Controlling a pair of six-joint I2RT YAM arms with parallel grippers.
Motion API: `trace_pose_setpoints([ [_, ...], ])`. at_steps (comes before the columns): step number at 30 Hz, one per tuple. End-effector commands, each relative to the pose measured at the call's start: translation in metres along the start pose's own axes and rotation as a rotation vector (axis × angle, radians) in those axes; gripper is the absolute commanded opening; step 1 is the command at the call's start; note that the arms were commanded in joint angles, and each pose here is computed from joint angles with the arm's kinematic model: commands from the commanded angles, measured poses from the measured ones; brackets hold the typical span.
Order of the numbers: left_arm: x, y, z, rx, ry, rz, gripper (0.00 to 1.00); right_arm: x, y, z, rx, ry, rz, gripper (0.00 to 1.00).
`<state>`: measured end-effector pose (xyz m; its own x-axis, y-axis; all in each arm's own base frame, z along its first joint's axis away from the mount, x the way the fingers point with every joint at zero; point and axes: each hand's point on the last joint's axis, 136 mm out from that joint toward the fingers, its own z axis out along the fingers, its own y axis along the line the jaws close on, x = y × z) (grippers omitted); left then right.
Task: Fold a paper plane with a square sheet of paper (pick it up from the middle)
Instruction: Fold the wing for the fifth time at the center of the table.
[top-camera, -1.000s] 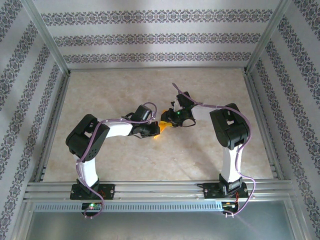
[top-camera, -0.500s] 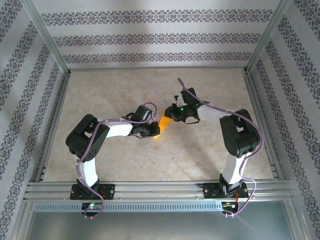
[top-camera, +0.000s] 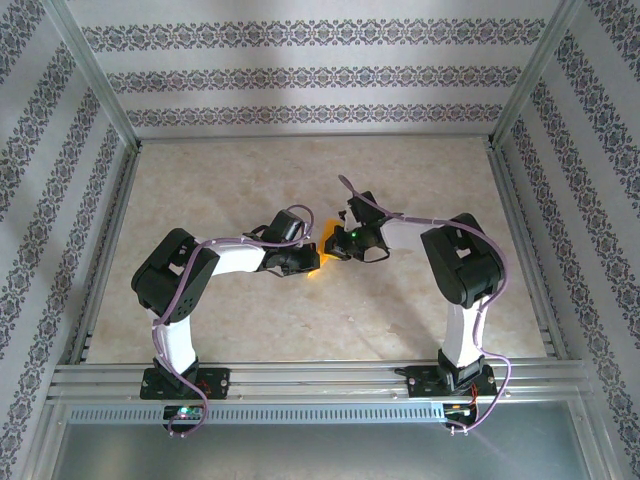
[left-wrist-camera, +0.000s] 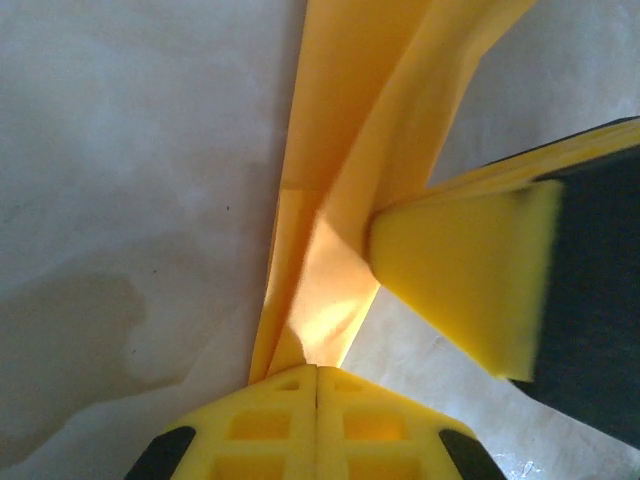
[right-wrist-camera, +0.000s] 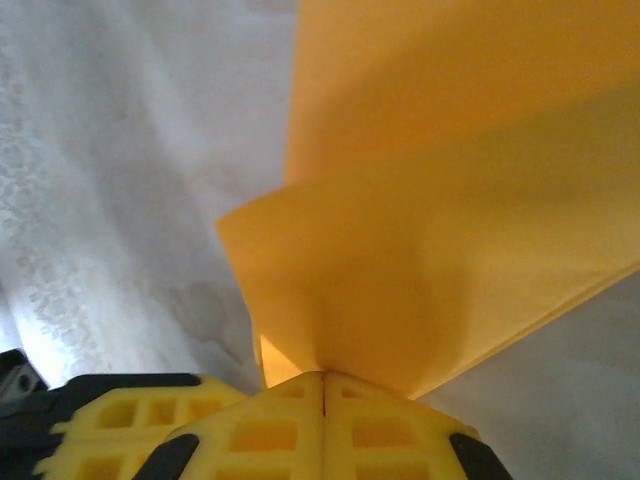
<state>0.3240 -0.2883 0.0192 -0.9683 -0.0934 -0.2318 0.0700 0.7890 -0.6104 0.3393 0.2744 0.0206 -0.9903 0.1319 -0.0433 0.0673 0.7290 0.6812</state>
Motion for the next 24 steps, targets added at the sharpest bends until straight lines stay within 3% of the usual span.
trace_pose_setpoints([
  [1, 0.035, 0.04, 0.003, -0.157, 0.097, -0.035, 0.0, -0.004, -0.003, 0.008, 0.019, -0.005, -0.008, 0.05],
  [19, 0.035, 0.008, -0.022, -0.06, 0.111, 0.003, 0.1, 0.005, -0.056, 0.019, 0.215, 0.046, 0.089, 0.09],
  [24, 0.042, 0.012, -0.019, -0.091, 0.138, 0.018, 0.1, 0.007, -0.061, 0.019, 0.236, 0.054, 0.093, 0.09],
])
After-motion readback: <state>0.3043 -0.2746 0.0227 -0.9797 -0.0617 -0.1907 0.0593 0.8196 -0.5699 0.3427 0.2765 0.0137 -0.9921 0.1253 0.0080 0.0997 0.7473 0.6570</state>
